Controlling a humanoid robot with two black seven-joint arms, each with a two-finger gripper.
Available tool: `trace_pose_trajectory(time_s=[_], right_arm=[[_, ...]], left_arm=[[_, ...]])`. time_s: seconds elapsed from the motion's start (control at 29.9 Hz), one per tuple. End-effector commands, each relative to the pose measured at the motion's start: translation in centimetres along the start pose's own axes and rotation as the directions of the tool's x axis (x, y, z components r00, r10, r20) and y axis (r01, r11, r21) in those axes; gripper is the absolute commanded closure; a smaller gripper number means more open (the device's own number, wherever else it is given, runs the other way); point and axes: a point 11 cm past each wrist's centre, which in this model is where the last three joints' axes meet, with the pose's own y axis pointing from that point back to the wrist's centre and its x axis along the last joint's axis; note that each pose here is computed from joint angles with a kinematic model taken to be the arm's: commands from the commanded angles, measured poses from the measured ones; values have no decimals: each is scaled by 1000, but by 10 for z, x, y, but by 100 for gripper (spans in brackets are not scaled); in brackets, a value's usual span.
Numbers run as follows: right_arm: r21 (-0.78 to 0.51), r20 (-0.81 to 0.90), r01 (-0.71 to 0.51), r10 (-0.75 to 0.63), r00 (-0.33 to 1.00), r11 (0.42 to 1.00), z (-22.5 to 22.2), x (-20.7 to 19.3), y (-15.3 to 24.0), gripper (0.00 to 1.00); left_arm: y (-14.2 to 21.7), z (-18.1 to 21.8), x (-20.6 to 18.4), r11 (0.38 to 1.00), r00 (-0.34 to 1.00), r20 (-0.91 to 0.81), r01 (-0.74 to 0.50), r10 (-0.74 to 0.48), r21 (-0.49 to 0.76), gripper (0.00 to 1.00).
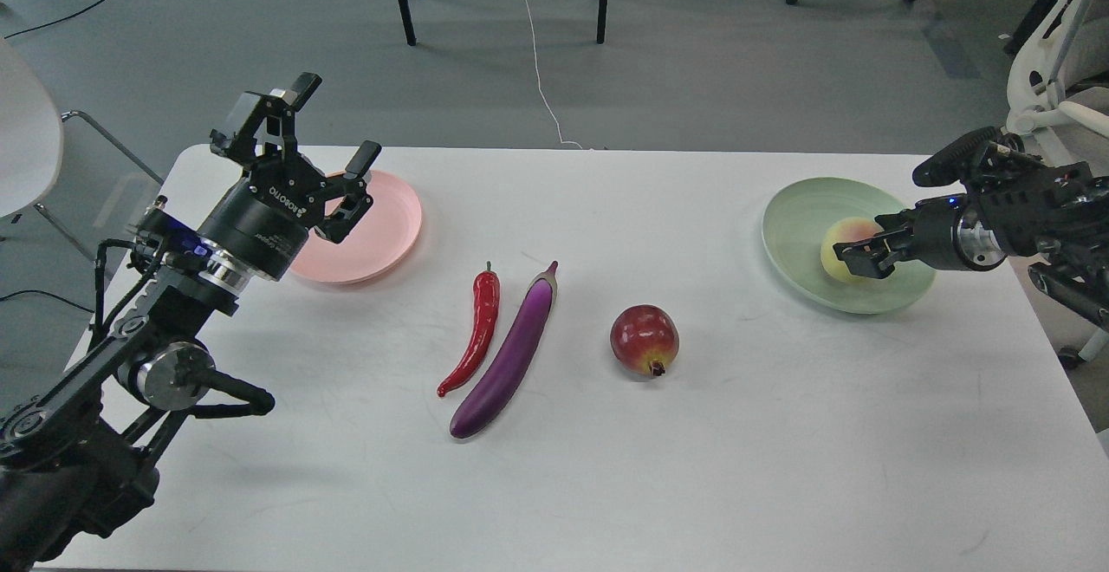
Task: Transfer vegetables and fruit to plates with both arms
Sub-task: 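Lift the peach with the right gripper and lower it onto the green plate, then open the right gripper and raise it off the peach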
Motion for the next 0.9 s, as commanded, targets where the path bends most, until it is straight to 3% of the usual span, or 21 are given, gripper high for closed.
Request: trace_pose_trajectory(time_s=[0.0, 0.87], right_arm=[[4, 3, 2, -2, 1000, 1000, -1, -1, 0, 48], [25, 1, 1, -1, 1000, 1000, -5, 3, 3, 43]], left_arm=[[0, 0, 0, 1000, 1000, 0, -2, 2, -1, 2], [0, 1, 0, 1000, 1000, 0, 0, 0, -4, 2]])
